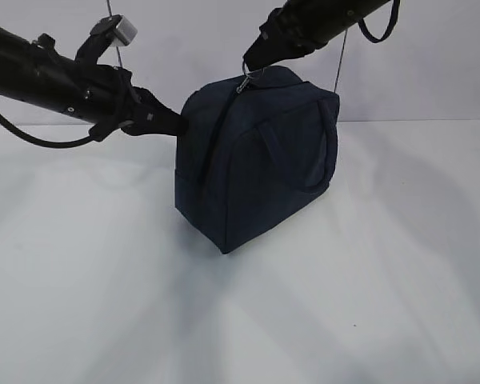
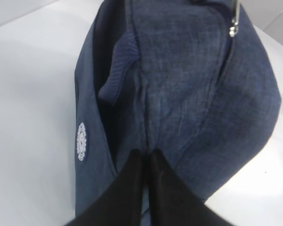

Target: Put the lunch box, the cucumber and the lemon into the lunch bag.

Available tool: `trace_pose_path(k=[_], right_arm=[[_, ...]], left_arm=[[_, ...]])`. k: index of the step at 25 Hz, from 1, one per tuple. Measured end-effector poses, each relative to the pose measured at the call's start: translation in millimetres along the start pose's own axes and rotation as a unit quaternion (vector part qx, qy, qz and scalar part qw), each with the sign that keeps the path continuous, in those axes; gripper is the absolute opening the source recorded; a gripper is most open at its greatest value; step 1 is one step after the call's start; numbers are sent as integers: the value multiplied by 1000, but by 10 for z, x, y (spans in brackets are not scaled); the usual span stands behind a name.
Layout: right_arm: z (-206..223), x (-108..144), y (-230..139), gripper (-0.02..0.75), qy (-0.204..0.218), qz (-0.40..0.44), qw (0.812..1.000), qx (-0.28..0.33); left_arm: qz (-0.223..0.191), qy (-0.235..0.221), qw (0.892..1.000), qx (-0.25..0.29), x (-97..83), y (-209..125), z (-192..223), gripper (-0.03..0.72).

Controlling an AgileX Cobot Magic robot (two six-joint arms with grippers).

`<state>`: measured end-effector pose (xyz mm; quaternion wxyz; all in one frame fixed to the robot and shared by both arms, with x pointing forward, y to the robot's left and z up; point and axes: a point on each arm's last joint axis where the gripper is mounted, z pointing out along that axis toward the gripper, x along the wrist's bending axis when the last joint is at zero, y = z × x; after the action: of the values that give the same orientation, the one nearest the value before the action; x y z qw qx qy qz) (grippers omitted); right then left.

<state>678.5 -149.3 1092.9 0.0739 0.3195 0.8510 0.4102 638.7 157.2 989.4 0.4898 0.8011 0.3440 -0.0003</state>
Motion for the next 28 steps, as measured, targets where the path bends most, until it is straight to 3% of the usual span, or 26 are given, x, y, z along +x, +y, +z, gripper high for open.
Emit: trace_pose_path(k=[8, 21, 28], right_arm=[[-6, -17, 16, 8, -5, 7, 1000, -10], [-16, 57, 126, 8, 42, 12, 996, -74], [7, 28, 127, 8, 33, 12, 996, -79]], left_arm=[[10, 13, 1000, 1, -34, 50, -70, -7], [3, 10, 1000, 22, -88, 27, -32, -7], [-9, 12, 999, 34, -92, 7, -26, -7]])
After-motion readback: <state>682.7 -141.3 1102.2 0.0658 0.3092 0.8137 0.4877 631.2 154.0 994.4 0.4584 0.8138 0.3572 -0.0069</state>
